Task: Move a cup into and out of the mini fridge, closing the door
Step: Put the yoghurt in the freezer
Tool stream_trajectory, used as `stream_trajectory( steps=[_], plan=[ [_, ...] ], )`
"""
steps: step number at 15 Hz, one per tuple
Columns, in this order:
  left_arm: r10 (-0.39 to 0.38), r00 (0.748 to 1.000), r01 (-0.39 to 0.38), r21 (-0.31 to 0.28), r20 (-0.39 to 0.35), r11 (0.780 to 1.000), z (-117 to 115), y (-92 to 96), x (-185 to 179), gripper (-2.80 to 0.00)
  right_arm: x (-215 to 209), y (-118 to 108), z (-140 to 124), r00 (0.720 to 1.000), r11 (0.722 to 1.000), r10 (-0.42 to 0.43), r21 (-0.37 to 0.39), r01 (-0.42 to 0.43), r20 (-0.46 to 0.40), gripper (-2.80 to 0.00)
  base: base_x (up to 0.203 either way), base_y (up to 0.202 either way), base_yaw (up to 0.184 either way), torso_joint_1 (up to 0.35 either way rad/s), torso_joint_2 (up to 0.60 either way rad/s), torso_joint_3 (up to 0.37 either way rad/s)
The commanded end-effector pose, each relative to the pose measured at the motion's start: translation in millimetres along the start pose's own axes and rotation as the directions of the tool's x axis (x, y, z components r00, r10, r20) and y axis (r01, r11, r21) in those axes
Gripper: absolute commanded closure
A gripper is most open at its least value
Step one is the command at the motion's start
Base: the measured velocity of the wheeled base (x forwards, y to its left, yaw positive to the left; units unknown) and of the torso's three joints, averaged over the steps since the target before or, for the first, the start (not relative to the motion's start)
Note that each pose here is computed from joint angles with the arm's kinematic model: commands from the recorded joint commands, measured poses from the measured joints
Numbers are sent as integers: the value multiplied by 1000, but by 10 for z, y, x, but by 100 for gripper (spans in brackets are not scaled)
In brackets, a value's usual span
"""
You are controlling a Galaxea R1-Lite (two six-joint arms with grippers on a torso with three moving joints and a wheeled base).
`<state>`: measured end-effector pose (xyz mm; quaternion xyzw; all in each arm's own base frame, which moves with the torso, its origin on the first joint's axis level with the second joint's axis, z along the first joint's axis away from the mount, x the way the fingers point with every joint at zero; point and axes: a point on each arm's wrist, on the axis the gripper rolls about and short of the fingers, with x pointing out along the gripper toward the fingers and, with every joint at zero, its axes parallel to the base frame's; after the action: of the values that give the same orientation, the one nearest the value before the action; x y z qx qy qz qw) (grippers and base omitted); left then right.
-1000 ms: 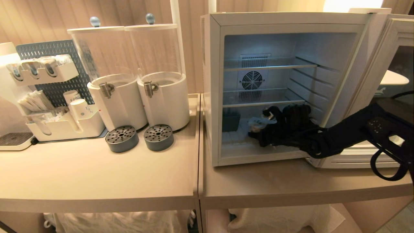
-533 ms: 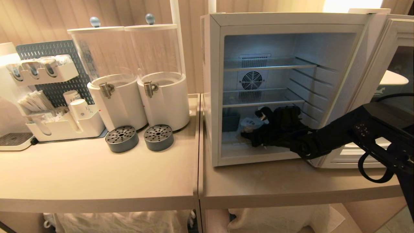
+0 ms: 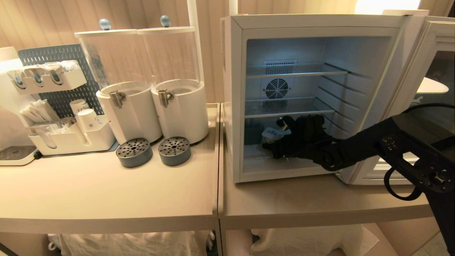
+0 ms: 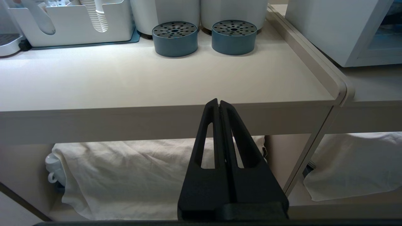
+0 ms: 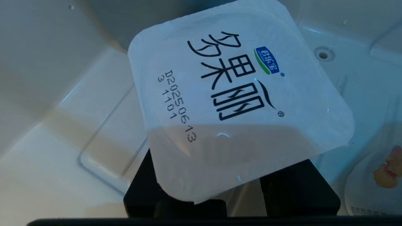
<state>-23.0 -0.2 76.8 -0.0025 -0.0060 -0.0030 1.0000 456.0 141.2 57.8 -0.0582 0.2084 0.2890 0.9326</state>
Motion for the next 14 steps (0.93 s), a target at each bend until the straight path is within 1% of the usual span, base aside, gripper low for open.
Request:
stream_trajectory(
  steps=[1, 5, 8, 10, 11, 14],
  plan=[
    [0, 1000, 0, -1, -1, 1000, 0, 0, 1, 0, -2, -17, 8, 1000, 1000, -3, 0, 3, 5, -280, 0, 0, 0, 0, 0, 0],
    [0, 1000, 0, -1, -1, 1000, 0, 0, 1, 0, -136, 17, 51, 1000, 1000, -11, 8, 11, -5, -280, 0, 0, 0, 0, 0, 0],
    [0, 1000, 0, -1, 0, 1000, 1, 0, 1, 0, -445, 90, 154, 1000, 1000, -11, 8, 11, -1, -280, 0, 0, 0, 0, 0, 0],
    [0, 1000, 0, -1, -1, 1000, 0, 0, 1, 0, -719, 161, 218, 1000, 1000, -13, 2, 13, 7, -280, 0, 0, 0, 0, 0, 0],
    [0, 1000, 0, -1, -1, 1000, 0, 0, 1, 0, -897, 206, 274, 1000, 1000, -16, -5, 16, 26, -280, 0, 0, 0, 0, 0, 0],
    [0, 1000, 0, -1, 0, 1000, 1, 0, 1, 0, -1639, 397, 478, 991, 999, -31, -35, 36, 130, -280, 0, 0, 0, 0, 0, 0]
  ],
)
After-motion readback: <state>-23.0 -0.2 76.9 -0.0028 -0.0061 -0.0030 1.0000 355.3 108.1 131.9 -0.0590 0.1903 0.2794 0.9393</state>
